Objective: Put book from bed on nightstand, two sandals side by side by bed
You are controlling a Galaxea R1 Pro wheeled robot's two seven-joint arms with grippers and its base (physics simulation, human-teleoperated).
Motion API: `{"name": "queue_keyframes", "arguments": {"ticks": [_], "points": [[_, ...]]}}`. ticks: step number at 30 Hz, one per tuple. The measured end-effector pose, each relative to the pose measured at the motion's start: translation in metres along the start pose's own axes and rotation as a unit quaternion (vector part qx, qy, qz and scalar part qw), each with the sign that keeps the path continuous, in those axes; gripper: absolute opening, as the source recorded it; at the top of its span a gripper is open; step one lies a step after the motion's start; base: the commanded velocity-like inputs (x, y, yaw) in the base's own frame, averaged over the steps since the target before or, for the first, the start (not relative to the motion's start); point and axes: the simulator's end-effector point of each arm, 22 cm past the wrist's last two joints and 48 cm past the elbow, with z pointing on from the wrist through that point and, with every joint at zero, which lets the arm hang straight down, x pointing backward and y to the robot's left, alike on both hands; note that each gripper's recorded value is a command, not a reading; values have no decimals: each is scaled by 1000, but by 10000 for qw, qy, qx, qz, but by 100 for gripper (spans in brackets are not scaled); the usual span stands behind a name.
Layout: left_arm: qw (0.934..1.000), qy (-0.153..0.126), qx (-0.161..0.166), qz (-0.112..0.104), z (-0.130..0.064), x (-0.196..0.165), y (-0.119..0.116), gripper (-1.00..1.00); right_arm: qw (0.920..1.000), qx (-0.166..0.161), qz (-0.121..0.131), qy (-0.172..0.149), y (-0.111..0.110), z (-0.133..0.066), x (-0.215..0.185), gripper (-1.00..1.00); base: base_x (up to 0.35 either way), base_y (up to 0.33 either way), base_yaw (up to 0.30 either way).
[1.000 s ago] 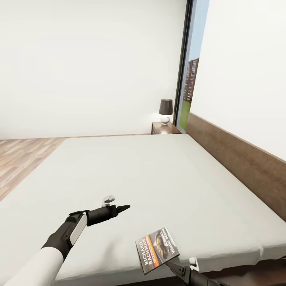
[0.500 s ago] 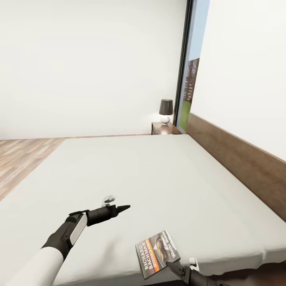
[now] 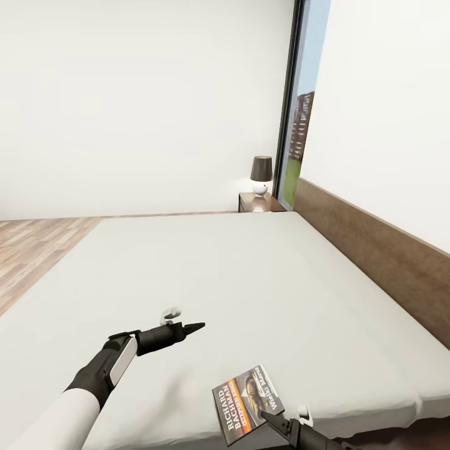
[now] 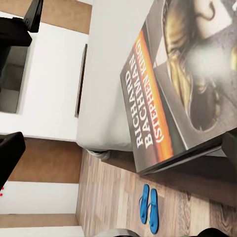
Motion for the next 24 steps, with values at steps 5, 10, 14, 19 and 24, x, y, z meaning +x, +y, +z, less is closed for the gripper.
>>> {"name": "queue_keyframes", "arguments": {"ticks": [5, 10, 14, 19, 24], "points": [[10000, 1, 1, -1, 0, 0, 0, 100, 10000, 0, 0, 0, 0, 0, 0, 100, 0, 0, 0], [10000, -1, 6, 1, 0, 0, 0, 100, 10000, 0, 0, 0, 0, 0, 0, 100, 0, 0, 0], [10000, 1, 7, -1, 0, 0, 0, 100, 10000, 0, 0, 0, 0, 0, 0, 100, 0, 0, 0], [10000, 1, 7, -1, 2, 4, 4, 100, 10000, 0, -1, 1, -6, 1, 2, 100, 0, 0, 0], [10000, -2, 9, 2, 2, 4, 4, 100, 10000, 0, -1, 1, -6, 1, 2, 100, 0, 0, 0]]}}
